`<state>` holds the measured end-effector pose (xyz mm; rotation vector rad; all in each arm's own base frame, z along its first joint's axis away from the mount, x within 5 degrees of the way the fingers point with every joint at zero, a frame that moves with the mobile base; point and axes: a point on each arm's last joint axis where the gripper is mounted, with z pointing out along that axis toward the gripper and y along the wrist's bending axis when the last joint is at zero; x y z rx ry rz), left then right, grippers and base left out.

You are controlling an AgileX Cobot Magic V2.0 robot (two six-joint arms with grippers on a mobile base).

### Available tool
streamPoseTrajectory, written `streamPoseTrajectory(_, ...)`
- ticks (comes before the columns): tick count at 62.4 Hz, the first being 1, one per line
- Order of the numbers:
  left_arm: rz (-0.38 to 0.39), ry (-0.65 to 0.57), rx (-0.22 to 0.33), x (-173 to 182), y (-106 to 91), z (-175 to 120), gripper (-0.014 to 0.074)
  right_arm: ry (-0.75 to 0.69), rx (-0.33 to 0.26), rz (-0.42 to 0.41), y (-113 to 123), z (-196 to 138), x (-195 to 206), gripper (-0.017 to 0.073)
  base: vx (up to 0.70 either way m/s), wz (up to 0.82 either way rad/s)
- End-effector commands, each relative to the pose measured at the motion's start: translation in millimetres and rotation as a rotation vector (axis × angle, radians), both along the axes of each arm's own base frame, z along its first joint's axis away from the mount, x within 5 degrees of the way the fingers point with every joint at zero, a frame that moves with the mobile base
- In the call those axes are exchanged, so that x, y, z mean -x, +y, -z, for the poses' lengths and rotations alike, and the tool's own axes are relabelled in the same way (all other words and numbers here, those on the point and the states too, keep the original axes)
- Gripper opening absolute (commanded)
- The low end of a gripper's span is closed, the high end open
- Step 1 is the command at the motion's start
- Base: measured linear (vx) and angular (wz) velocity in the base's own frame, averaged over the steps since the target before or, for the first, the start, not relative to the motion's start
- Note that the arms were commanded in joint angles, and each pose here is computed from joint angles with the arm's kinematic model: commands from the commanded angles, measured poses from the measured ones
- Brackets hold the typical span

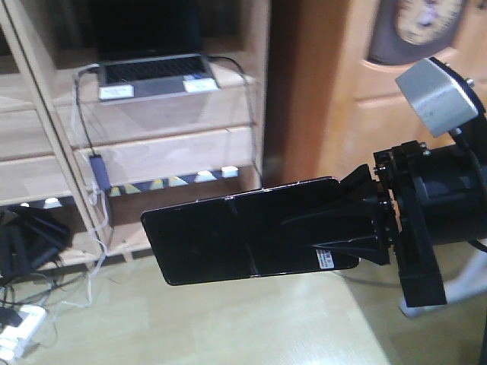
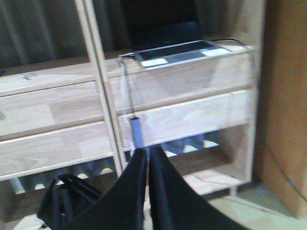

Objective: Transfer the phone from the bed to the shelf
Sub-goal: 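Drive the base up to the wooden shelf unit with the laptop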

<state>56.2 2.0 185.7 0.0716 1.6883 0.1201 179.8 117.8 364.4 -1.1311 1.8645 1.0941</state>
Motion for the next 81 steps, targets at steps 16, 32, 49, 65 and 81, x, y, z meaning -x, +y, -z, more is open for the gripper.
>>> streamPoseTrajectory(16,0.002,-0.108,0.011,1.3,-0.2,-14.5,0.0001,-0.015,-0.098,-0.054,2.5,-19.0,10.0,-0.0002,0.41,0.26)
streamPoseTrajectory(32,0.002,-0.108,0.011,1.3,-0.2,-14.5,0.0001,-0.015,-0.099,-0.054,2.5,-19.0,9.9,-0.0002,0.41,0.18)
streamPoseTrajectory(49,0.002,-0.108,0.011,1.3,-0.2,-14.5,0.0001,-0.015,-0.099,-0.054,2.5,-19.0,9.9,-0.0002,0.39,0.15)
streamPoseTrajectory(65,0.002,-0.108,0.011,1.3,-0.2,-14.5,0.0001,-0.015,-0.099,-0.054,2.5,-19.0,9.9,-0.0002,0.35,0.13)
streamPoseTrajectory(81,0.002,-0.108,0.011,1.3,-0.2,-14.5,0.0001,-0.015,-0.099,-0.054,2.5,-19.0,9.9,-0.0002,0.31,0.09)
